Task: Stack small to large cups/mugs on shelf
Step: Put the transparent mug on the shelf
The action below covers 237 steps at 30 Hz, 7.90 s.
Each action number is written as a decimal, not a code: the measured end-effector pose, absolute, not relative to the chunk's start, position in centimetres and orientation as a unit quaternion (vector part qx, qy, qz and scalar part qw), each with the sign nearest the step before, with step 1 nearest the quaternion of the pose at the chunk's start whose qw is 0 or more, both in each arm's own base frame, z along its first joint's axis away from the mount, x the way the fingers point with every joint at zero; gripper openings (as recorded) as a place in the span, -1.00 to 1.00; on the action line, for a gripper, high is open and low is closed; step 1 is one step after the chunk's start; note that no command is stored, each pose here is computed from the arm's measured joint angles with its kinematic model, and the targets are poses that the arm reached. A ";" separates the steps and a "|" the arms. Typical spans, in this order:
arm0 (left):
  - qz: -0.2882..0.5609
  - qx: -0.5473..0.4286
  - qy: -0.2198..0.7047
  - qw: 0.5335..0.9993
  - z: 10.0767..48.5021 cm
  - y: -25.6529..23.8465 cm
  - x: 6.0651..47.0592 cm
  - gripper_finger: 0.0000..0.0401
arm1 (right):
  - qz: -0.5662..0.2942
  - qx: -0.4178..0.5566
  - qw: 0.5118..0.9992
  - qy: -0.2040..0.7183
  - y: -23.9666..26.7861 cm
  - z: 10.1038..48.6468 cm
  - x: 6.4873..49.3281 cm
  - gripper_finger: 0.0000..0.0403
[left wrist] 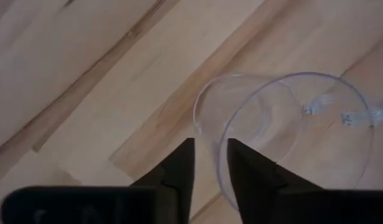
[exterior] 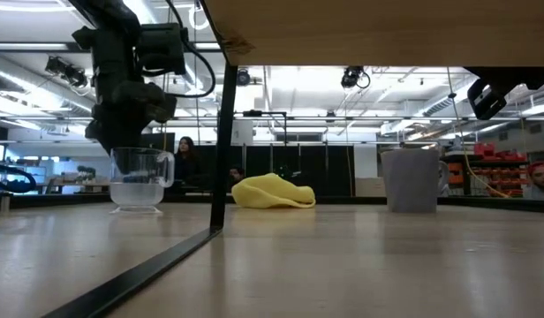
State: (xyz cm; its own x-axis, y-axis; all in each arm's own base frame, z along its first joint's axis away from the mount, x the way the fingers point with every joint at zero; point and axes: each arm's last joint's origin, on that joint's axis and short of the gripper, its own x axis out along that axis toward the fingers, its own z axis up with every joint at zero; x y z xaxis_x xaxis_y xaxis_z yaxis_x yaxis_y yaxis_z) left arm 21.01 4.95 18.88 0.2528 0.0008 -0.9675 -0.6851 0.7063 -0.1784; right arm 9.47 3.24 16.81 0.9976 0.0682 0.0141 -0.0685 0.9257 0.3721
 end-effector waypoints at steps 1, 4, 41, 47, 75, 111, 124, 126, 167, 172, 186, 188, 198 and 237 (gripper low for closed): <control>0.230 -0.295 0.566 0.735 18.9 5.0 21.0 -0.64 | 0.035 0.190 0.981 0.000 3.2 16.8 9.5 -0.69; 0.220 -0.279 0.570 0.741 18.9 5.0 21.0 -0.86 | 0.035 0.190 0.981 0.000 3.2 16.8 9.5 -0.69; 0.028 -0.084 0.462 0.883 39.2 -5.7 31.0 -0.97 | 0.034 0.233 0.972 0.002 3.2 16.8 9.5 -0.69; 0.006 -0.039 0.505 0.862 39.4 -8.0 34.4 -0.97 | 0.034 0.233 0.972 0.002 3.2 16.8 9.5 -0.69; -0.064 0.021 0.521 0.851 36.5 -13.6 39.4 -0.97 | 0.031 0.227 0.973 0.017 3.3 16.5 9.7 -0.69; -0.079 0.019 0.530 0.844 34.4 -14.5 40.9 -0.56 | 0.025 0.220 0.974 0.040 3.5 16.1 10.0 -0.69; -0.062 0.004 0.521 0.851 35.7 -12.4 40.6 -0.27 | 0.040 0.246 0.968 -0.025 3.4 19.3 9.8 -0.69; -0.057 -0.003 0.509 0.859 36.7 -11.7 40.3 -0.23 | 0.043 0.250 0.967 -0.035 3.3 20.2 9.7 -0.69; 0.243 -0.055 0.590 0.768 31.8 0.2 27.9 -0.14 | -0.036 0.141 0.952 0.269 9.5 40.0 25.1 -0.40; 0.255 -0.100 0.555 0.785 29.6 2.1 25.0 -0.14 | -0.035 0.173 0.930 0.322 9.5 40.2 27.3 -0.40; 0.284 -0.172 0.546 0.769 22.4 3.8 21.0 -0.14 | -0.016 0.162 0.877 0.451 11.9 38.7 33.1 -0.40; 0.283 -0.173 0.544 0.771 21.8 3.7 20.9 -0.14 | -0.024 0.153 0.867 0.473 12.0 38.0 33.5 -0.40; 0.267 -0.183 0.515 0.793 21.4 3.8 21.6 -0.14 | -0.024 0.142 0.845 0.515 12.7 35.8 34.7 -0.40; 0.261 -0.178 0.505 0.803 21.5 3.8 21.8 -0.17 | -0.003 0.108 0.854 0.508 13.6 34.9 35.6 -0.40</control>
State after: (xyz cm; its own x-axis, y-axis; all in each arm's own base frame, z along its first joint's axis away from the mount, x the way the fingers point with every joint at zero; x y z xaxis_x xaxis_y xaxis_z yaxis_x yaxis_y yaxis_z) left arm 21.84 3.81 21.55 0.3543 0.2392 -0.9040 -0.5987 0.8007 -0.0228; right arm 35.63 13.60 34.89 0.4835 0.1047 -0.8691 0.1143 0.9768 0.1812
